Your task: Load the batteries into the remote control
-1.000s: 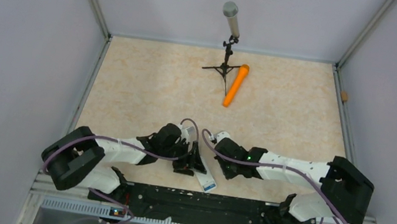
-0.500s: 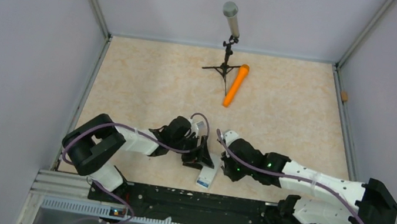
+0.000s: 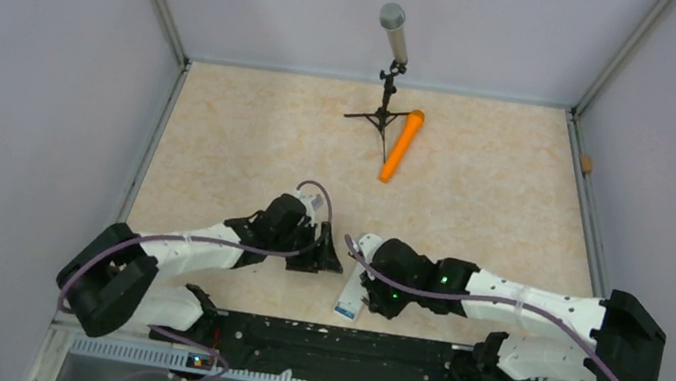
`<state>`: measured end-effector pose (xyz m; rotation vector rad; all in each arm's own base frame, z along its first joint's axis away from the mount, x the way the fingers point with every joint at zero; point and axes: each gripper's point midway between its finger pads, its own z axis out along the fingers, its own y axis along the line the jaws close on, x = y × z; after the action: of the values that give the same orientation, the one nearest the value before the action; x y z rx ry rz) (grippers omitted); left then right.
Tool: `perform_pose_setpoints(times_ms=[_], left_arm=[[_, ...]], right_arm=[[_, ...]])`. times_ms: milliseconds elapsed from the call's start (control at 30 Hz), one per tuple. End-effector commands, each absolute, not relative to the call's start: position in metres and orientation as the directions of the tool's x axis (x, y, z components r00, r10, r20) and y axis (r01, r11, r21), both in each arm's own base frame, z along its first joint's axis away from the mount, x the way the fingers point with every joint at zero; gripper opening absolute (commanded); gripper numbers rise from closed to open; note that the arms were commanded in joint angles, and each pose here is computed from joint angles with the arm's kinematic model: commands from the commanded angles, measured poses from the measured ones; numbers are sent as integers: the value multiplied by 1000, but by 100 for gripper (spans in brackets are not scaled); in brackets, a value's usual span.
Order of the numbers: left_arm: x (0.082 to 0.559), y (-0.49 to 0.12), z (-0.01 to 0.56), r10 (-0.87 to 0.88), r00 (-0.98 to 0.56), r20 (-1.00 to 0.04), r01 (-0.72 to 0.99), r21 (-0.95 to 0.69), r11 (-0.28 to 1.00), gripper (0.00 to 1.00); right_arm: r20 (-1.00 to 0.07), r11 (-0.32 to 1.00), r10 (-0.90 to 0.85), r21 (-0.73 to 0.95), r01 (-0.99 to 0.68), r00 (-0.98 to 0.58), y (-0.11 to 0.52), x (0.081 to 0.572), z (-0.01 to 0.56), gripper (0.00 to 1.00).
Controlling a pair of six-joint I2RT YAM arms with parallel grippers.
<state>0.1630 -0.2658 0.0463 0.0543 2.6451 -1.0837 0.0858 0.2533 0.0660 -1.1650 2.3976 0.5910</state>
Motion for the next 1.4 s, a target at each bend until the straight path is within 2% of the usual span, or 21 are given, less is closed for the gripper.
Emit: perform_pose_setpoints(times_ms=[0, 500, 867, 1367], left_arm=[[166, -225, 37, -103, -930, -354, 127, -569, 812, 74], [163, -180, 52, -304, -845, -439, 15, -589, 808, 78], [161, -178, 52, -318, -840, -439, 14, -604, 797, 80], [159, -184, 50, -304, -852, -427, 32, -621, 783, 80]], right_arm=[[-555, 490, -656, 202, -848, -511, 280, 89, 79, 0], [-494, 410, -748, 181, -894, -444, 304, 87, 68, 0], [-430, 389, -792, 191, -901, -433, 306, 76, 52, 0], [-435, 430, -778, 160, -889, -454, 313, 86, 51, 21]])
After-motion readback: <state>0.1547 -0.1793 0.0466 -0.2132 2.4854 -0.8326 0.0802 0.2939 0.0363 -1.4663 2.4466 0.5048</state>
